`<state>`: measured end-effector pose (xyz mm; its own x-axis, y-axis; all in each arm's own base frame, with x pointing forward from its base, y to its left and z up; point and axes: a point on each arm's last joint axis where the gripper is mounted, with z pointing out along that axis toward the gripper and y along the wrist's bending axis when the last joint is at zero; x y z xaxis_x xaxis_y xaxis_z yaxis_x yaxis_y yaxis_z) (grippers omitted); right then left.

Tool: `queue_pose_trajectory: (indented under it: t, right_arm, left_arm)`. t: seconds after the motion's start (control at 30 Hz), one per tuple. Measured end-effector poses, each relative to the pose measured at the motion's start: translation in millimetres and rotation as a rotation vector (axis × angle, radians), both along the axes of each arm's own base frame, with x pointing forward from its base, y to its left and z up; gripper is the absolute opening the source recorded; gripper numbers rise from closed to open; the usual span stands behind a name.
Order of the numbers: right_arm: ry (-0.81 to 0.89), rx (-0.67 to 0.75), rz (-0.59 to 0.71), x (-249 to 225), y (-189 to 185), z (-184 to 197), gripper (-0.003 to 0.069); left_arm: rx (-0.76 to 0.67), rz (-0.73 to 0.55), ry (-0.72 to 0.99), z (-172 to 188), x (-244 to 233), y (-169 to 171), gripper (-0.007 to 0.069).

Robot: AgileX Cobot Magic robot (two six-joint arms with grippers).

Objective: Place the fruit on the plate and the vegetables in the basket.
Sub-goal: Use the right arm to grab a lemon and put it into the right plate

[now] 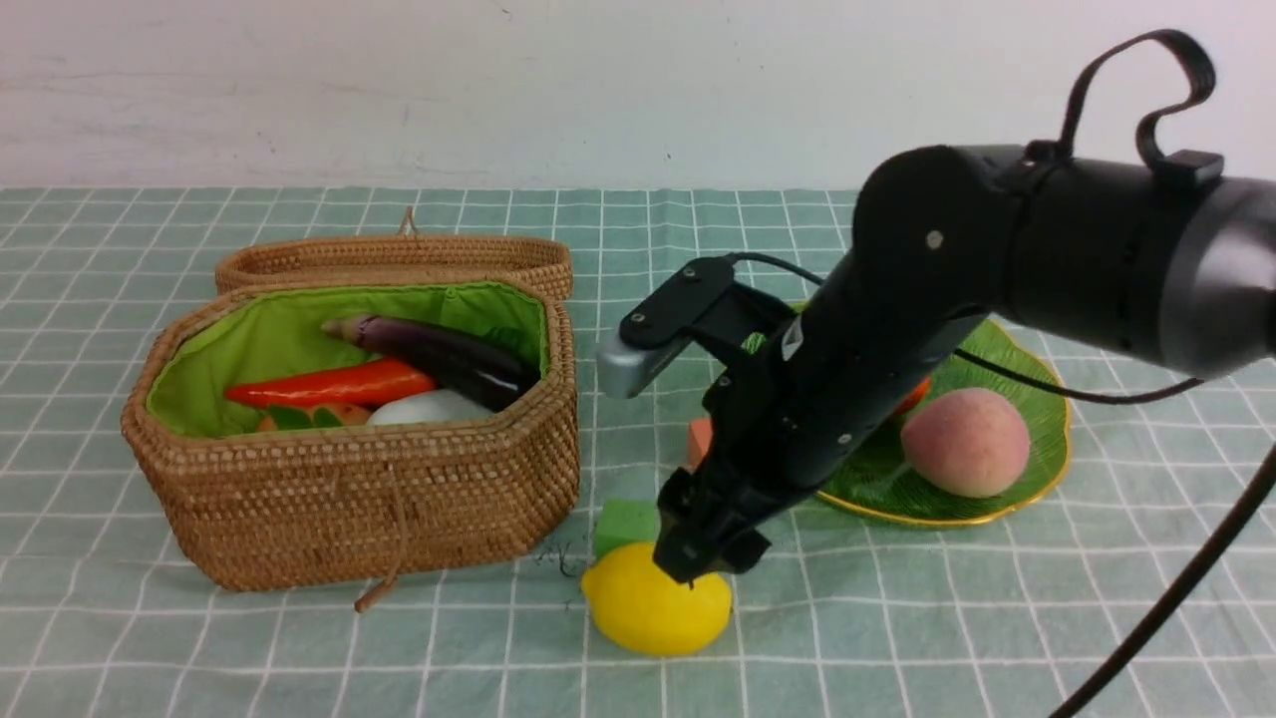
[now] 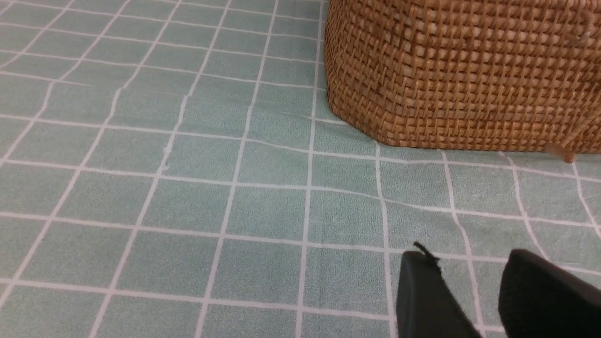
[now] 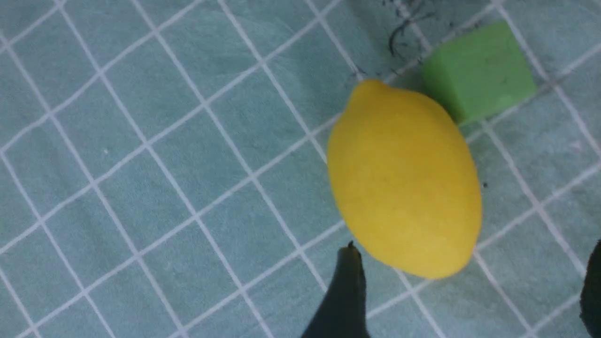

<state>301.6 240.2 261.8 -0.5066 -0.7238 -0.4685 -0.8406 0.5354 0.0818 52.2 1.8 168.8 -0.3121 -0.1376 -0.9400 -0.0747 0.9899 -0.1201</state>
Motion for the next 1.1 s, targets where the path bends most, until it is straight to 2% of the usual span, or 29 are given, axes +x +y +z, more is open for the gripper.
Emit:
queue_pose_trajectory:
  t: [0.27, 0.4, 0.63, 0.87, 0.97, 1.1]
  right_arm:
    - [0.008, -0.064, 0.071, -0.9, 27.7, -40.3, 0.0615]
    - [0.030, -0.115, 0.081, 8.3, 32.7, -74.9, 0.0615]
    - [0.040, -0.126, 0.089, 10.5, 33.9, -76.8, 0.0594]
    - [0.061, -0.139, 0.104, 3.2, 27.2, -61.9, 0.0592]
    - [0.021, -0.102, 0.084, 3.3, 17.9, -34.9, 0.0593]
    - [-0.092, 0.003, -0.010, 15.9, -9.8, 19.3, 0.0593]
  left_arm:
    - [0.000, 0.000, 0.000, 0.0, 0.0, 0.0, 0.0238]
    - [0.000, 0.000, 0.000, 0.0, 0.0, 0.0, 0.0238]
    - [0.000, 0.000, 0.000, 0.0, 0.0, 0.0, 0.0238]
    - [0.000, 0.000, 0.000, 0.0, 0.0, 0.0, 0.0238]
    - [0.000, 0.000, 0.000, 0.0, 0.0, 0.0, 0.0238]
    - [0.000, 0.000, 0.000, 0.0, 0.0, 0.0, 0.0238]
